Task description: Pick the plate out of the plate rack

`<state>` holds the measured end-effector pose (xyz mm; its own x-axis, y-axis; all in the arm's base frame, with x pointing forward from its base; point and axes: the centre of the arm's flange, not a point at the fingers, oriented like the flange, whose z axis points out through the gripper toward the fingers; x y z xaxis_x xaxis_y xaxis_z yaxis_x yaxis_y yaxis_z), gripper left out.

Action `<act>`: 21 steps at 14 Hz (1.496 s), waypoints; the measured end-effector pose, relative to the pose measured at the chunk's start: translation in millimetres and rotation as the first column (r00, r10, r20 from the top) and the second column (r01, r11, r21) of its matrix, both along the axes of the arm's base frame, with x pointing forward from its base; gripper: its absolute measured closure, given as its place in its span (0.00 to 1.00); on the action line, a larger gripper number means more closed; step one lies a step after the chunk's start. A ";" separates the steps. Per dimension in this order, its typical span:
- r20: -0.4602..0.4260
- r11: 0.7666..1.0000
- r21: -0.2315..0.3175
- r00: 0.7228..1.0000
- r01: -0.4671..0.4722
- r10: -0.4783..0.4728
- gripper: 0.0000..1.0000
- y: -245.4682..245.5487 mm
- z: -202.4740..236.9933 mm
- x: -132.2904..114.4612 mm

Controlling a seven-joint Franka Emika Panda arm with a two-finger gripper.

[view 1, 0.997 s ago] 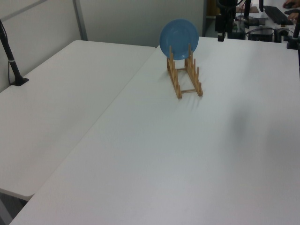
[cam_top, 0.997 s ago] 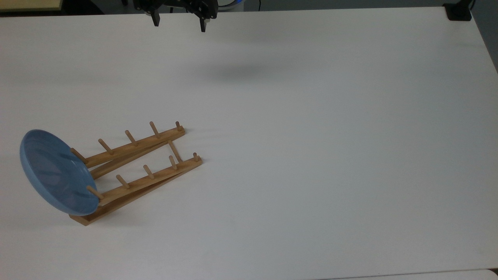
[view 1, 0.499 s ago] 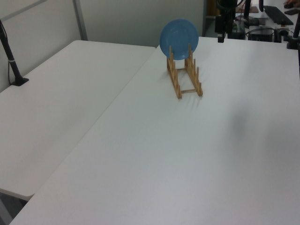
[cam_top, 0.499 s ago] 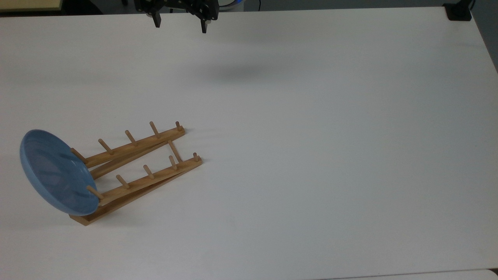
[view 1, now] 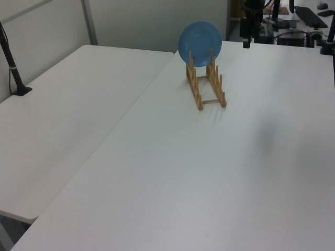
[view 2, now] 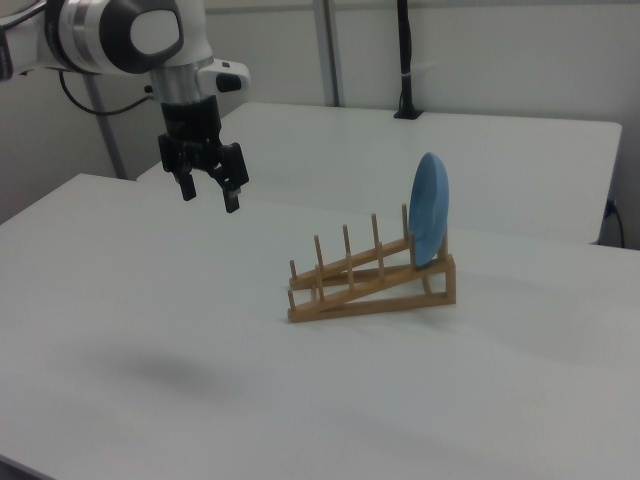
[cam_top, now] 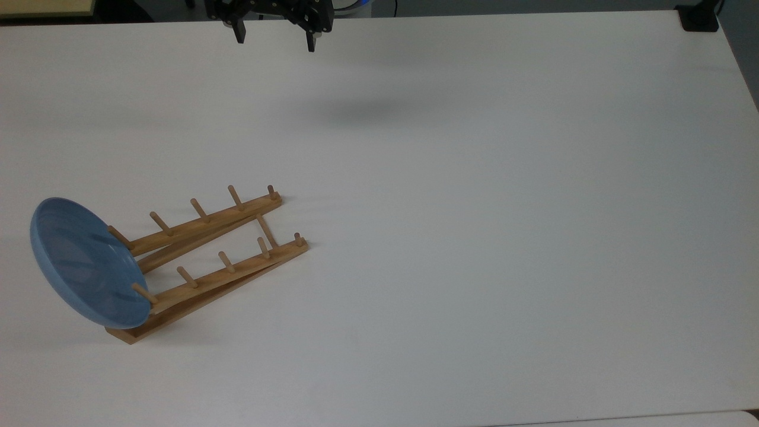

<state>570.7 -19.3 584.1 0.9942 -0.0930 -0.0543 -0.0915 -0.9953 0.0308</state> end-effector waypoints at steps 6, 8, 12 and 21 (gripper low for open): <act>-0.016 1.000 0.001 1.000 -0.004 0.004 0.00 1.8 -14.4 7.8; 0.043 1.000 0.000 0.999 -0.006 0.006 0.00 1.8 -13.8 17.4; 0.154 1.000 -0.011 0.988 -0.005 0.007 0.00 -2.1 -13.9 36.8; 0.375 0.959 -0.276 0.913 -0.059 0.164 0.00 -14.5 7.5 70.6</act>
<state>641.4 -33.9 591.6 0.9347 0.0608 0.3502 -0.0376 -0.9628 0.2676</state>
